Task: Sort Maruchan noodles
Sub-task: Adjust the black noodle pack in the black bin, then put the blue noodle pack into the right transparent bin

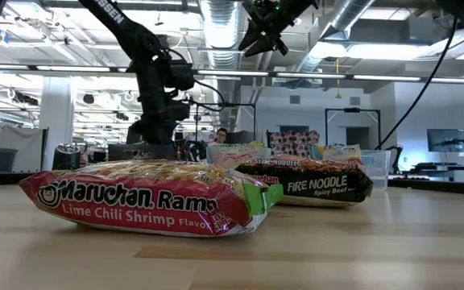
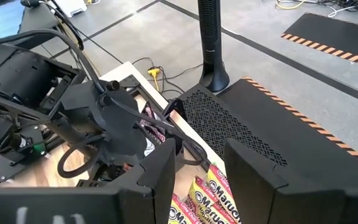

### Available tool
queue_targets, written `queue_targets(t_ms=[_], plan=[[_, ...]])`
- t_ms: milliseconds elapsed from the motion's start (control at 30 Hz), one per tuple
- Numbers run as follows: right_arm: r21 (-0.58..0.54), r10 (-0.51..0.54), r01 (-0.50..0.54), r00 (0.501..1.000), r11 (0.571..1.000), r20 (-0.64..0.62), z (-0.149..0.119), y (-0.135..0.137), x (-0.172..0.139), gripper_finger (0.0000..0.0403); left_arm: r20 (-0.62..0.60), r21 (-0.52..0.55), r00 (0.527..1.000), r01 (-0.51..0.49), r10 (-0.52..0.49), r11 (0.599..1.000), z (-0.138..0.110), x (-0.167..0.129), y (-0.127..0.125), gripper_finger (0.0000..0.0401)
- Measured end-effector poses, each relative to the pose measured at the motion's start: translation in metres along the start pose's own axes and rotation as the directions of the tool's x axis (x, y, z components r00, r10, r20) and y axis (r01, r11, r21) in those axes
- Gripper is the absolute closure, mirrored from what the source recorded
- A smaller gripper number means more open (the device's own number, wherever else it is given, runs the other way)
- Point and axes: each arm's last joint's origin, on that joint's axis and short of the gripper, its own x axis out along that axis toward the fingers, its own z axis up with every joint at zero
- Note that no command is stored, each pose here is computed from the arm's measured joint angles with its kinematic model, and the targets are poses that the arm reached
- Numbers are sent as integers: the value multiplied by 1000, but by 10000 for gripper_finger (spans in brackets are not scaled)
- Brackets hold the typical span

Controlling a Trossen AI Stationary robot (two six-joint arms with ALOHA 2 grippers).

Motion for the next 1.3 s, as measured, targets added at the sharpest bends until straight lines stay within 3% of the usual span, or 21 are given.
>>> queue_targets(t_ms=[267, 667, 833, 1033, 1300], plan=[[-2, 11, -11, 1000, 1000, -5, -1, 3, -1, 242, -31, 36, 999, 10, -9, 999, 4, -17, -1, 305], [-8, 74, -75, 994, 997, -79, -2, 21, -48, 242, 198, 79, 962, 173, -186, 982, -1, -100, -14, 305], [-11, 86, -90, 974, 996, -210, -16, 35, -59, 242, 251, 134, 930, 241, -268, 961, -14, -132, -27, 305], [-18, 83, -98, 912, 995, -403, -38, 50, -63, 242, 286, 211, 896, 288, -341, 934, -33, -162, -42, 305], [-14, 109, -132, 867, 991, -486, -52, 74, -65, 242, 249, 234, 901, 301, -356, 925, -55, -182, -47, 305]])
